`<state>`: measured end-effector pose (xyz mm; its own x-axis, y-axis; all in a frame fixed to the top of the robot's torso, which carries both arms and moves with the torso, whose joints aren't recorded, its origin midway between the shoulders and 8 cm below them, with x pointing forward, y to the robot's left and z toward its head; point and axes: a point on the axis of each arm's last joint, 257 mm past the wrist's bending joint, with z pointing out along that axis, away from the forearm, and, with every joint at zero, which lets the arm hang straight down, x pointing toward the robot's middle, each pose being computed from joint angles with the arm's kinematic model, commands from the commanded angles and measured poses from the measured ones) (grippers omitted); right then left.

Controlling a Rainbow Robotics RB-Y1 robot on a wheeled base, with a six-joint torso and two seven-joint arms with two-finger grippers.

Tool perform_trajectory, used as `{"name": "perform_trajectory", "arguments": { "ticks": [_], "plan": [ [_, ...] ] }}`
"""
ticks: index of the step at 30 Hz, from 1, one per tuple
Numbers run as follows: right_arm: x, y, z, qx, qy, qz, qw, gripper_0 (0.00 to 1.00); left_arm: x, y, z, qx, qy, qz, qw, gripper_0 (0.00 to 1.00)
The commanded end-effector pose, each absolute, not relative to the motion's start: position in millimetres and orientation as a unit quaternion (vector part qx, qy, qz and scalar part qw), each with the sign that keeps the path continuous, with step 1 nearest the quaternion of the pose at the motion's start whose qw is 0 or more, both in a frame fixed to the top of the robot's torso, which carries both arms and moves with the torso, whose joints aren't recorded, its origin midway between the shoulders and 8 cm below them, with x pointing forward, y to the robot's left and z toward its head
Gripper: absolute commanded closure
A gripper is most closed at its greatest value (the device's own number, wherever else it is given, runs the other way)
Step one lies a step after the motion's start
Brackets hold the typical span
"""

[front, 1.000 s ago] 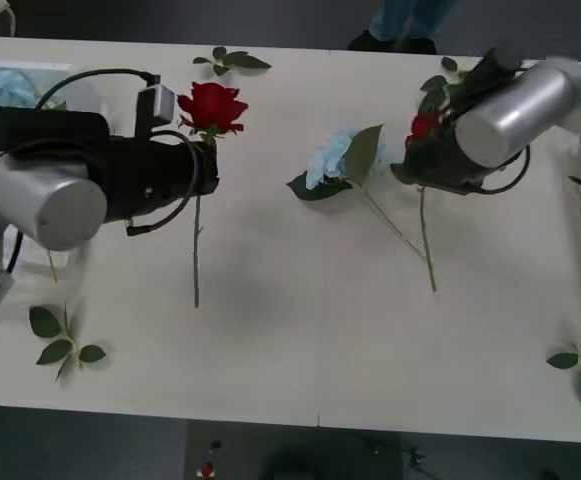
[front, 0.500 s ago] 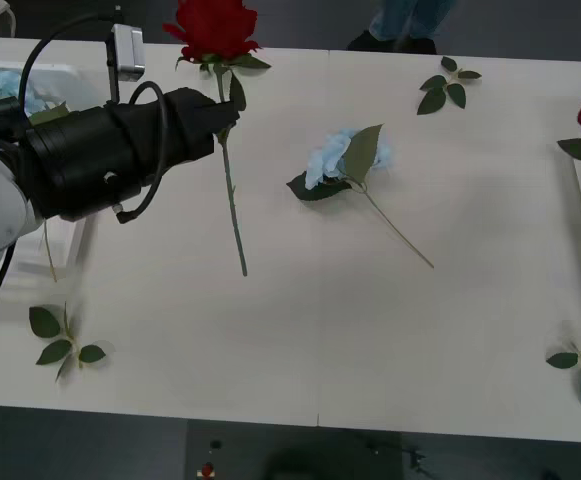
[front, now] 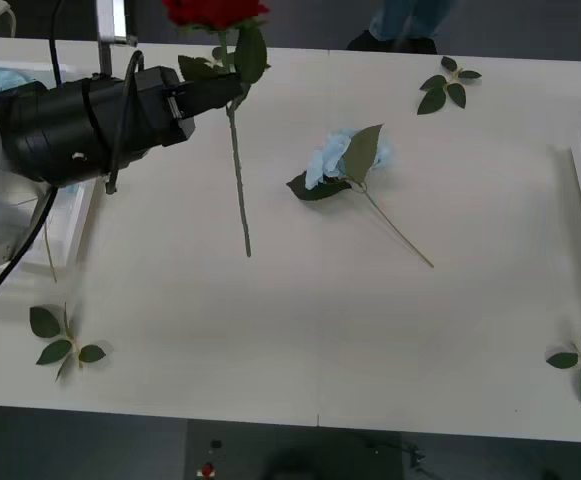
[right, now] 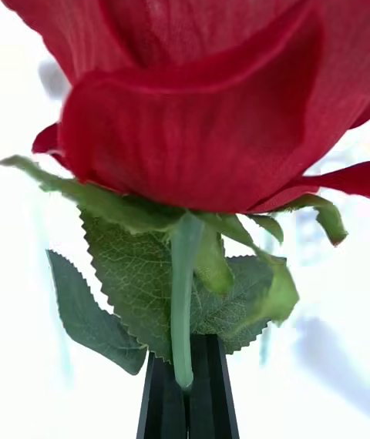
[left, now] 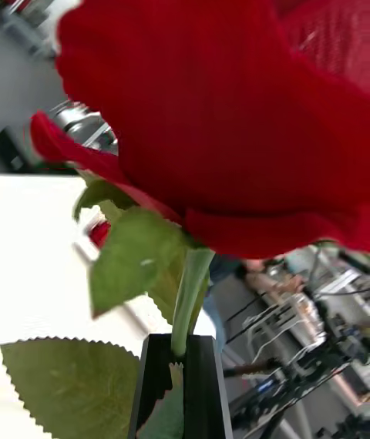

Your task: Put the red flowers into the right box and the blue flowers into the left box

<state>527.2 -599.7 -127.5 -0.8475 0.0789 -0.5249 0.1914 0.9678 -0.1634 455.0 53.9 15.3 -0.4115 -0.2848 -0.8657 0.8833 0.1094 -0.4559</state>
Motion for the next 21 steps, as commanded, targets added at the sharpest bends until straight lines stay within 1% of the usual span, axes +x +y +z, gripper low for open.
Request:
{"name": "perform_trajectory", "arguments": {
  "ticks": [1,4,5,6,7,8,9,12,16,19,21],
  "plan": [
    [526.6,-616.5,-121.0,0.094,0.948,-0.107,0.285,1.00,446.6,51.8,33.8,0.303,0.507,-0.608,0.530,1.00],
    [529.7,-613.3,-123.3,0.095,0.947,-0.101,0.290,1.00,444.2,50.2,42.2,0.305,0.465,-0.613,0.561,1.00],
    [529.7,-612.4,-124.6,0.095,0.947,-0.100,0.289,0.95,443.4,49.6,44.9,0.302,0.456,-0.617,0.566,1.00],
    [530.3,-611.5,-123.9,0.097,0.947,-0.098,0.290,0.46,441.2,47.0,48.6,0.298,0.438,-0.625,0.574,1.00],
    [530.7,-611.3,-123.7,0.097,0.947,-0.097,0.291,0.28,440.3,45.3,48.9,0.297,0.433,-0.627,0.575,1.00],
    [531.1,-610.8,-124.2,0.096,0.947,-0.096,0.292,0.08,438.6,41.9,50.4,0.295,0.422,-0.631,0.580,1.00],
    [532.4,-610.0,-123.0,0.095,0.946,-0.095,0.294,0.00,437.3,37.7,48.6,0.291,0.418,-0.638,0.577,1.00],
    [533.5,-608.0,-123.4,0.096,0.946,-0.092,0.295,0.00,432.7,26.1,44.5,0.280,0.414,-0.663,0.557,1.00],
    [535.8,-603.9,-124.8,0.096,0.946,-0.086,0.297,0.00,421.8,4.2,45.6,0.246,0.403,-0.715,0.515,1.00],
    [539.2,-592.5,-126.6,0.096,0.947,-0.068,0.298,0.00,414.5,-13.5,40.6,0.206,0.404,-0.761,0.465,1.00],
    [542.3,-579.0,-128.2,0.092,0.949,-0.049,0.299,0.00,412.1,-19.8,38.2,0.187,0.404,-0.778,0.444,1.00]
  ]
}}
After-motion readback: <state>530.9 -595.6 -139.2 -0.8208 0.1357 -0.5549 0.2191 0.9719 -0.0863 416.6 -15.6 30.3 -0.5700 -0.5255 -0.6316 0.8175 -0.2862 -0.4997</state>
